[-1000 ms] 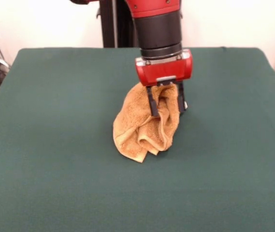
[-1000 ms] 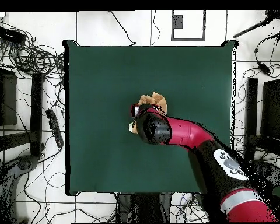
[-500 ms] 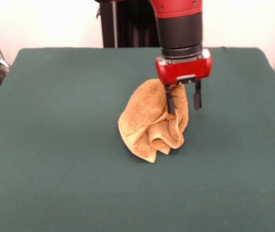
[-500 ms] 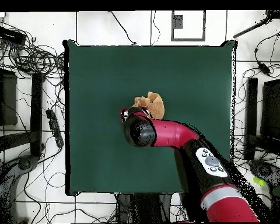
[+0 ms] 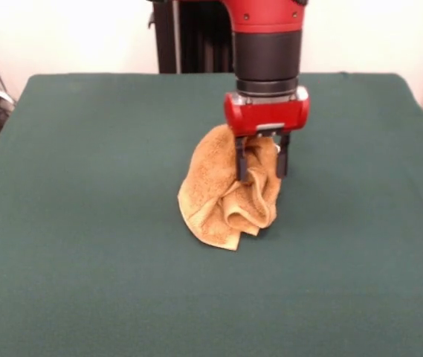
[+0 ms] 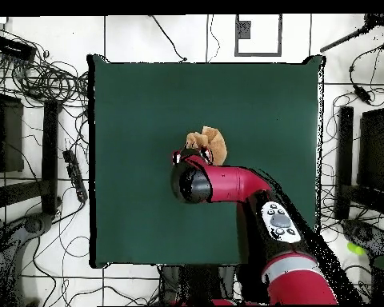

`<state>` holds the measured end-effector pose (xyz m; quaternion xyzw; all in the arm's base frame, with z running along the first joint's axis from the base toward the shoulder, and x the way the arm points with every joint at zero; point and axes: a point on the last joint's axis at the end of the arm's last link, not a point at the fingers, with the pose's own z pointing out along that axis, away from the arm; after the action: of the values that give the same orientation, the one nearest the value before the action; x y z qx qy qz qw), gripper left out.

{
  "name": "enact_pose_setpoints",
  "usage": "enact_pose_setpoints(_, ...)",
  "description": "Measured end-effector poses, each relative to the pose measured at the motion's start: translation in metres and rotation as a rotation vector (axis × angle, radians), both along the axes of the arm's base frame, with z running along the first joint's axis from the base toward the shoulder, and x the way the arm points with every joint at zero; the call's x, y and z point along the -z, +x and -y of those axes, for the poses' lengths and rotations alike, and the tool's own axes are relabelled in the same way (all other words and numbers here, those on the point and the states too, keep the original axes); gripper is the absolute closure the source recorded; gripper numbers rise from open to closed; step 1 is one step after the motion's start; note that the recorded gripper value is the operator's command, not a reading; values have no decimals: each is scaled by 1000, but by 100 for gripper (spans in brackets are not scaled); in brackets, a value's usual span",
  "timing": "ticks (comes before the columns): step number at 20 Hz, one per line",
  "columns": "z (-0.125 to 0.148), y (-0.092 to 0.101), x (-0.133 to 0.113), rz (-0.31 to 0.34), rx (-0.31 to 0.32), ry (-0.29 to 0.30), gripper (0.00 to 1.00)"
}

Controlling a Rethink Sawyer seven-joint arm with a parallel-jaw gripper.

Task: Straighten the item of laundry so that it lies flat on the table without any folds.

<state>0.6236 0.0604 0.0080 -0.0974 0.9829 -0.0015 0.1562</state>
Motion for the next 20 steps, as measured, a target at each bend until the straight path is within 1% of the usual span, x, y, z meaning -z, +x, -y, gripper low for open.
enact_pose_setpoints(2, 4, 0, 3, 16, -15, -26, 0)
enact_pose_setpoints(5, 11, 3, 5, 56, -52, -87, 0)
enact_pose_setpoints(6, 12, 3, 5, 62, -58, -97, 0)
enact_pose_setpoints(7, 15, 7, 4, 85, -72, -122, 0)
enact_pose_setpoints(8, 17, 8, 4, 91, -73, -128, 0)
enact_pose_setpoints(13, 26, 11, 4, 97, -56, -123, 0)
enact_pose_setpoints(14, 34, 13, 4, 98, -38, -114, 0)
enact_pose_setpoints(17, 47, 15, 5, 99, -13, -102, 0)
enact_pose_setpoints(20, 66, 19, 4, 103, 33, -70, 0)
